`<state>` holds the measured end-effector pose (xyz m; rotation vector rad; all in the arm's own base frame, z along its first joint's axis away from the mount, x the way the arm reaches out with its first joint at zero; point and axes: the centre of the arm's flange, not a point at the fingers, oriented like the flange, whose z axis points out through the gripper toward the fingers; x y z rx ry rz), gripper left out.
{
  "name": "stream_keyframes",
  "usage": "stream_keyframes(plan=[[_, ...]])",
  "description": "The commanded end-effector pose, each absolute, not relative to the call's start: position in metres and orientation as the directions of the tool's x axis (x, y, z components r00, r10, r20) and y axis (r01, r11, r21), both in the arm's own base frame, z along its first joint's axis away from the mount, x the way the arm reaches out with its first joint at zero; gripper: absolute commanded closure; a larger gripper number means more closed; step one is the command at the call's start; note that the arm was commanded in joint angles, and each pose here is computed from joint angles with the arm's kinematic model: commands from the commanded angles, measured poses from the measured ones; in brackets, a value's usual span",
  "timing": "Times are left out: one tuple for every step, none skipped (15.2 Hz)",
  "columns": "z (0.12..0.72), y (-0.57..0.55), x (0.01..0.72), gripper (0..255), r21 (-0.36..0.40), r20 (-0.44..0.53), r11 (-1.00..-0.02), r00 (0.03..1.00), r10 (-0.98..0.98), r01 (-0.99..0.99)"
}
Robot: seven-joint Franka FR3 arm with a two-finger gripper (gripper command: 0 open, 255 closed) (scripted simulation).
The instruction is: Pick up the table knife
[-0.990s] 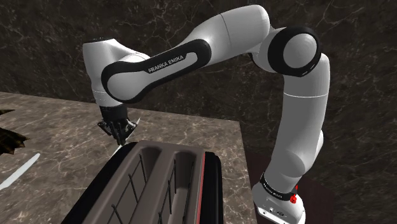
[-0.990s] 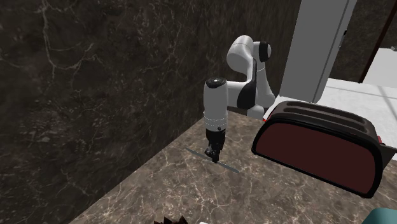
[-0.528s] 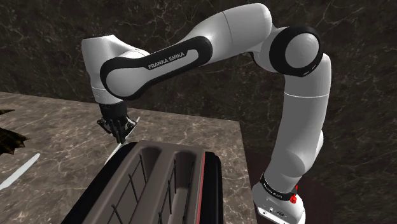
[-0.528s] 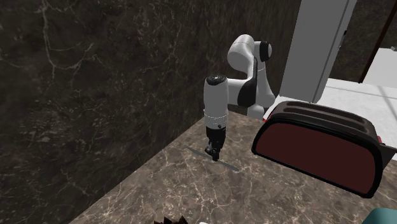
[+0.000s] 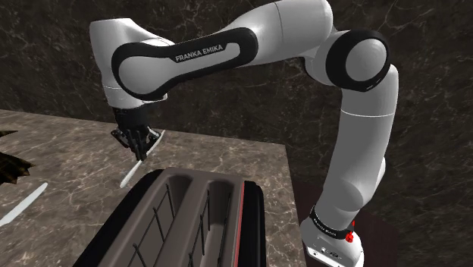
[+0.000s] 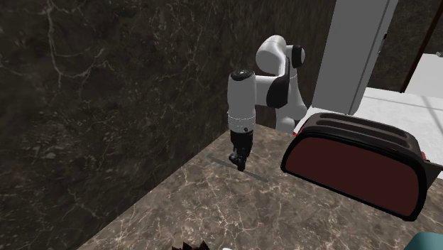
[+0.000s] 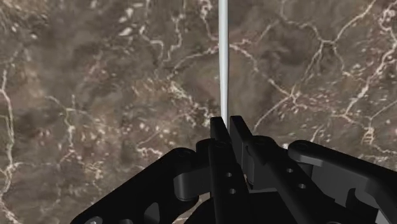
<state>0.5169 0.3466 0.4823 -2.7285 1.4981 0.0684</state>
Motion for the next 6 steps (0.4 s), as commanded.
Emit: stream_keyframes(plan=[[0.493, 0.346, 0.517, 255, -0.003, -0.052, -0.537, 0.536, -0.843, -0.844], [0.498, 0.346, 0.517, 255, -0.003, -0.052, -0.537, 0.536, -0.843, -0.844], [0.503, 0.346, 0.517, 255, -0.003, -0.052, -0.537, 0.536, -0.843, -0.844], [0.508, 0.346, 0.517, 255, -0.003, -0.052, -0.537, 0.536, -0.843, -0.844], [0.509, 0.346, 0.517, 255, -0.003, -0.052, -0.537, 0.536, -0.843, -0.844], [0.509, 0.346, 0.517, 255, -0.003, -0.052, -0.537, 0.536, -0.843, -0.844]])
